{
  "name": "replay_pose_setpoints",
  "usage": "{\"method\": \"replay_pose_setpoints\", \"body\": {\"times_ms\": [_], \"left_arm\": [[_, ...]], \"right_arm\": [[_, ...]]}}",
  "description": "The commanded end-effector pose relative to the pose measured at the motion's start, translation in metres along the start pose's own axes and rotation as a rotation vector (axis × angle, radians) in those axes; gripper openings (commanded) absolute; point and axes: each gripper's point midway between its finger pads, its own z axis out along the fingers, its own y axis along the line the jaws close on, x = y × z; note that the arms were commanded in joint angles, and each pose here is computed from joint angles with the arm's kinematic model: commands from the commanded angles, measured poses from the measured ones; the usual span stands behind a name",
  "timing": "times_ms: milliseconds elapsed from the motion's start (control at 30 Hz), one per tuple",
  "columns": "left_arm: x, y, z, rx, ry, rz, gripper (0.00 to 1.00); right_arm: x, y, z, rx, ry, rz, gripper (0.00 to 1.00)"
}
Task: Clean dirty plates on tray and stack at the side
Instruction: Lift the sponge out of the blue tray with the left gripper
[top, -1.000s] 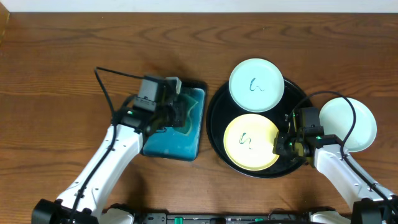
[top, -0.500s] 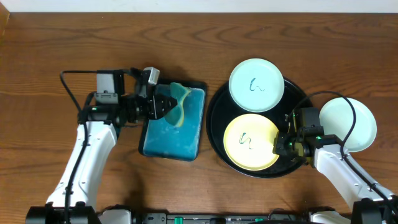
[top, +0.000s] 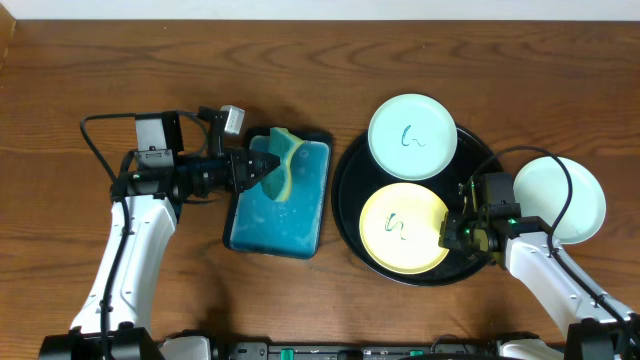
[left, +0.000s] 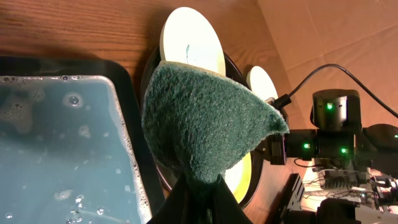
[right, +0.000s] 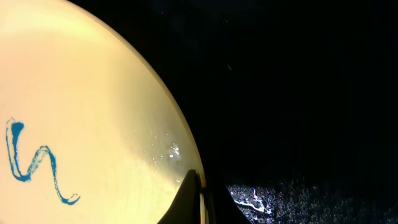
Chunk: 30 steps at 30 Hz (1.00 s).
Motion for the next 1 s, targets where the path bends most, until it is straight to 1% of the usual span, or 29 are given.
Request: {"method": "replay_pose_setpoints", "body": {"times_ms": [0,167,800,900,967], "left_arm": [[-0.010,-0.010,-0.004,0.039,-0.020,0.046,0.07],[-0.012,-0.018,-0.004,0.089,-0.026,0.078,0.08],[-0.012,-0.018,-0.004,0.086,-0.027,0.078,0.07],[-0.013,-0.010,-0.003,0.036,-0.028,0.046,0.07],[-0.013,0.008,0.000,-0.078,-0.026,-0.010,0.07]], "right_arm": [[0.015,-0.003,0.009,0.018,0.044,-0.004,0.01],[0.015,-0.003,0.009,0.018,0.044,-0.004,0.01],[0.015,-0.003,0.009,0.018,0.045,-0.004,0.01],[0.015,-0.003,0.009,0.018,0.045,-0.004,0.01],[0.015,-0.003,0.009,0.018,0.044,-0.004,0.01]]}}
